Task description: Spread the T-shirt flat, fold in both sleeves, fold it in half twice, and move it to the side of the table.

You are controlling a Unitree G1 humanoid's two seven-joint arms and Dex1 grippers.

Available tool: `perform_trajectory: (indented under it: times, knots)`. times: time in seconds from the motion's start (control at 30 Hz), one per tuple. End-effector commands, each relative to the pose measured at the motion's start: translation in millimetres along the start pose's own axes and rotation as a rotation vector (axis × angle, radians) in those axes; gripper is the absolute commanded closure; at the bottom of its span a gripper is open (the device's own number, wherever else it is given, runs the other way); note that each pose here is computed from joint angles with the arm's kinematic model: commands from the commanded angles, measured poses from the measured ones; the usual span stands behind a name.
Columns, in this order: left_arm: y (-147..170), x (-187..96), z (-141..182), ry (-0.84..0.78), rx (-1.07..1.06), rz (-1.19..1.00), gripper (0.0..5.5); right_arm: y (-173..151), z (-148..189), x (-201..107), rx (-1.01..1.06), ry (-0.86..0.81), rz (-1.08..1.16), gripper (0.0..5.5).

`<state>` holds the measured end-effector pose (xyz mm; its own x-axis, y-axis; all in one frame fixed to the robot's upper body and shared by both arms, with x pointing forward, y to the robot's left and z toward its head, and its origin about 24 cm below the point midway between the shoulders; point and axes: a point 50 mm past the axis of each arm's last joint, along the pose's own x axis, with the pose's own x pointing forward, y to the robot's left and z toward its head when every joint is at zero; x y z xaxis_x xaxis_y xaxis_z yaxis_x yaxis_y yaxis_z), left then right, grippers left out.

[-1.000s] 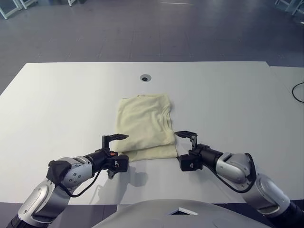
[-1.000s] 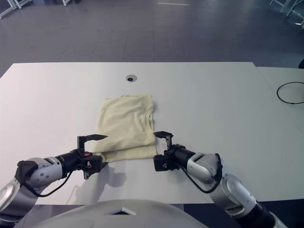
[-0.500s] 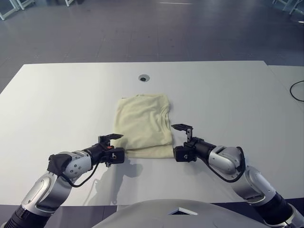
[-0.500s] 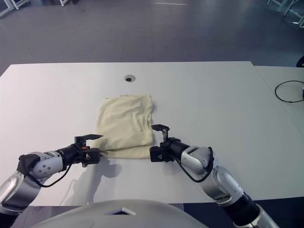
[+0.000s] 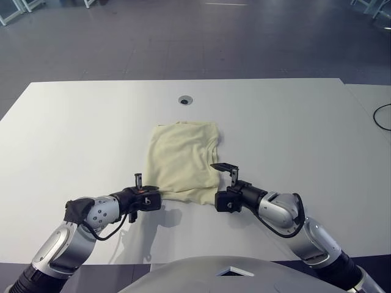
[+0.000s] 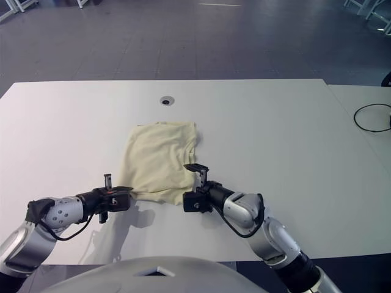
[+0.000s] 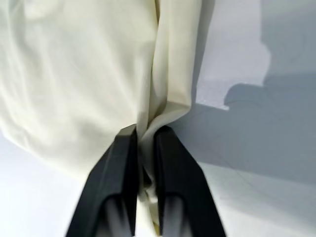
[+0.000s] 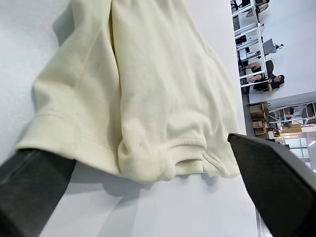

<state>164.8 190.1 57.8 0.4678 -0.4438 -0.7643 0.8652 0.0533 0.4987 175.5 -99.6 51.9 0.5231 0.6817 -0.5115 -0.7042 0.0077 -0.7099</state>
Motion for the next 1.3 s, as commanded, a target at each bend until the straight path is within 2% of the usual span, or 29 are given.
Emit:
perform_trajectory:
  times: [0.03, 0.93, 1.0, 1.17, 1.3]
  knots:
    - [-13.7, 3.8, -15.1, 0.069, -0.036, -0.115, 5.48, 26.8, -14.7, 3.0, 0.065, 0.068, 0.136, 0.81]
    - [-4.7, -2.6, -7.9, -0.001, 0.013, -0.192, 5.48, 18.1, -19.2, -3.7, 0.061, 0.074, 0.13, 5.41]
    - [-2.0, -2.3, -7.3, -0.014, 0.009, -0.192, 5.48, 17.2, -17.4, -4.7, 0.066, 0.059, 0.128, 5.5]
    - [11.0, -15.9, 7.4, -0.189, -0.129, -0.312, 5.48, -2.0, -7.4, -16.0, 0.199, -0.026, 0.087, 5.5]
    - [29.1, -27.4, 6.4, -0.213, -0.19, -0.381, 5.48, -5.1, 1.4, -33.8, 0.317, -0.087, 0.17, 5.5]
